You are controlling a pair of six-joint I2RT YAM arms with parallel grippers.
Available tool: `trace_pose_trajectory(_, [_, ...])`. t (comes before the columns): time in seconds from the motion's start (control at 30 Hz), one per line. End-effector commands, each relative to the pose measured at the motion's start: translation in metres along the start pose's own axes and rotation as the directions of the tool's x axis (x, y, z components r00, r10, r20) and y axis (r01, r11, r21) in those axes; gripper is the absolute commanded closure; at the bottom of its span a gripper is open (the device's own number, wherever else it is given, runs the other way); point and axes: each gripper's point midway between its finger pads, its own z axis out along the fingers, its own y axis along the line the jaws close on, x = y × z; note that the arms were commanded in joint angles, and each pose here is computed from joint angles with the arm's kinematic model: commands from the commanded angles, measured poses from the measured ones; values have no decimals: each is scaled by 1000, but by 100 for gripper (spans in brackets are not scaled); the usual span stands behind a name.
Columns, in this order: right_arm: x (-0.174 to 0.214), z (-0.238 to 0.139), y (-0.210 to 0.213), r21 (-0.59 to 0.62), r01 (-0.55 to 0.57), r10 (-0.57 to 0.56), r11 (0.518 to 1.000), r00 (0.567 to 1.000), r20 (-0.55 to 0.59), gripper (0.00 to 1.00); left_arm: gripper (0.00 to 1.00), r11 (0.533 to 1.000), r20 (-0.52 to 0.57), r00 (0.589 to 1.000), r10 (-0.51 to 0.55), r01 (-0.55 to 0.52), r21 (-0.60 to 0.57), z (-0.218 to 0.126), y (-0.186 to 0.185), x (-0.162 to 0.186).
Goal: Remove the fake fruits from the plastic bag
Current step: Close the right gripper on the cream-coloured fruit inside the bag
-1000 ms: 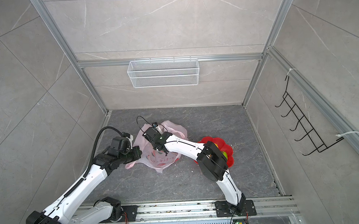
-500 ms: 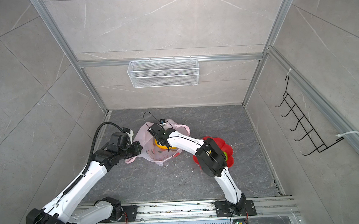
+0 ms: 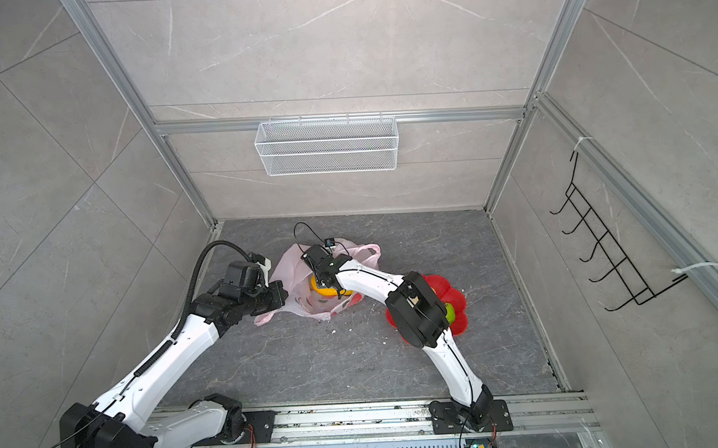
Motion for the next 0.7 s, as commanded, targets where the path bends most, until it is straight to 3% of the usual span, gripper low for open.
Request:
trace_pose_trajectory(0.0, [-8,7,5,-22,-32,33,999,999,15,11,100,998,36,999,37,-38,44,-7,-14,-15])
trace_pose_trajectory(0.33, [-7,23,7,-16,-40,40,999,999,29,12,100,998,20,999,38,-39,47,-4,-12,-9])
trace_pose_trajectory(0.67, [-5,34,7,-11,-37,37,999,997,63,21,100,998,5,999,39,-39,54,-3,-11,-3])
